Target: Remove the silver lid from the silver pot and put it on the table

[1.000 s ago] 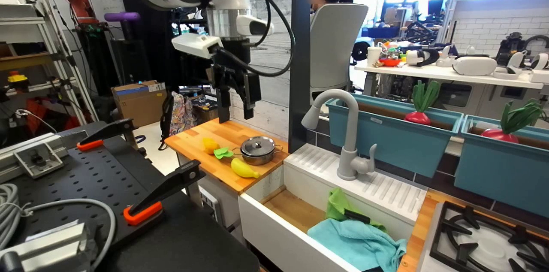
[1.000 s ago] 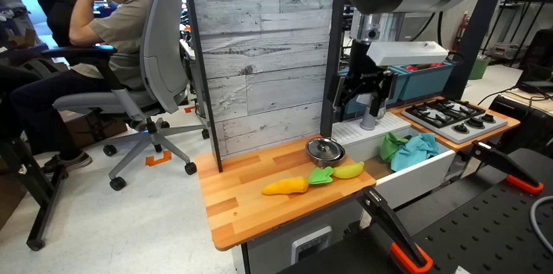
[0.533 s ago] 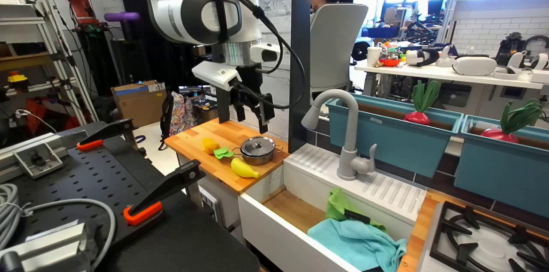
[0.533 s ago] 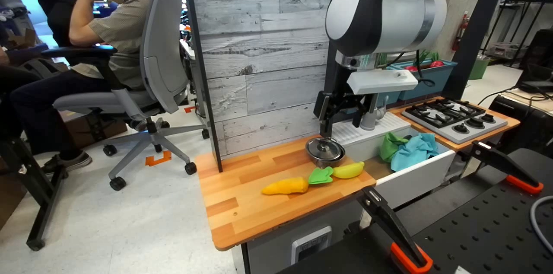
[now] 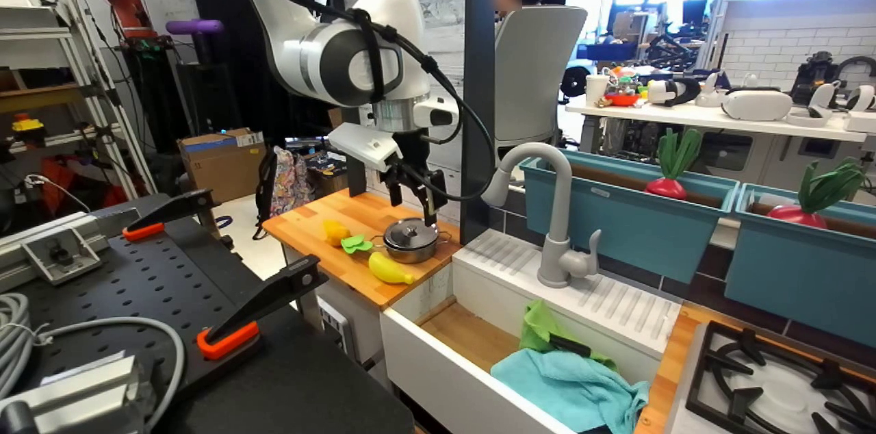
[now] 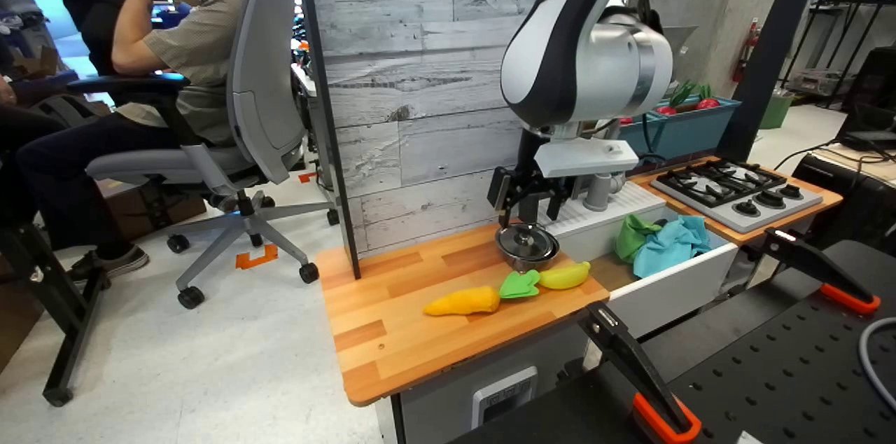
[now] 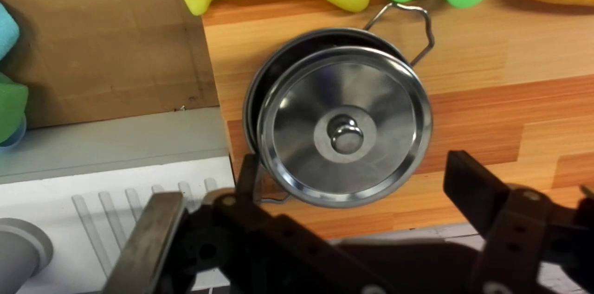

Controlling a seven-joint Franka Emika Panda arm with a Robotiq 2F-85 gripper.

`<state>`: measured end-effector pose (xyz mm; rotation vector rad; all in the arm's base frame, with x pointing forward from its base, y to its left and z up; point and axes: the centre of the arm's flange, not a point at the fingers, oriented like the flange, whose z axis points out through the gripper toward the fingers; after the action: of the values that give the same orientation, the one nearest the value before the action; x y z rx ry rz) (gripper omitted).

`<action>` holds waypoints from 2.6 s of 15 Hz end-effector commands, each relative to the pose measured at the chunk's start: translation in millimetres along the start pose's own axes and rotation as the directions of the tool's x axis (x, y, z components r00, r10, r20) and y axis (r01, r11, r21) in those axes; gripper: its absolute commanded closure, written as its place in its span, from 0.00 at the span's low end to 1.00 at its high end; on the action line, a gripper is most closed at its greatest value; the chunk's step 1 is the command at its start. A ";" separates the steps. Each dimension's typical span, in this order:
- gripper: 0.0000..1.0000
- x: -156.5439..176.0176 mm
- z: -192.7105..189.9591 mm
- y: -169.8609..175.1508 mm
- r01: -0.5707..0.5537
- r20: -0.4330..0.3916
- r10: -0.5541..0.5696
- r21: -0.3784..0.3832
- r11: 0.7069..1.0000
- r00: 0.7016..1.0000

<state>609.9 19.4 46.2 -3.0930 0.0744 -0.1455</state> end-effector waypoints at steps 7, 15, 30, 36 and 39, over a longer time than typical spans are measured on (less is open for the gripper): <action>0.58 23.0 22.2 -4.8 0.012 -0.005 -0.012 0.053 0.999 1.000; 0.64 17.7 19.0 -4.9 0.029 -0.006 -0.028 0.078 0.997 1.000; 0.28 3.1 16.9 -4.7 0.027 0.004 -0.027 0.058 0.998 1.000; 0.73 2.1 16.1 -4.1 0.021 0.001 -0.021 0.063 0.998 1.000; 0.97 1.3 14.1 -4.3 0.020 -0.001 -0.020 0.063 0.998 1.000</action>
<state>619.7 27.1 26.1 -3.0397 0.0357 -0.1451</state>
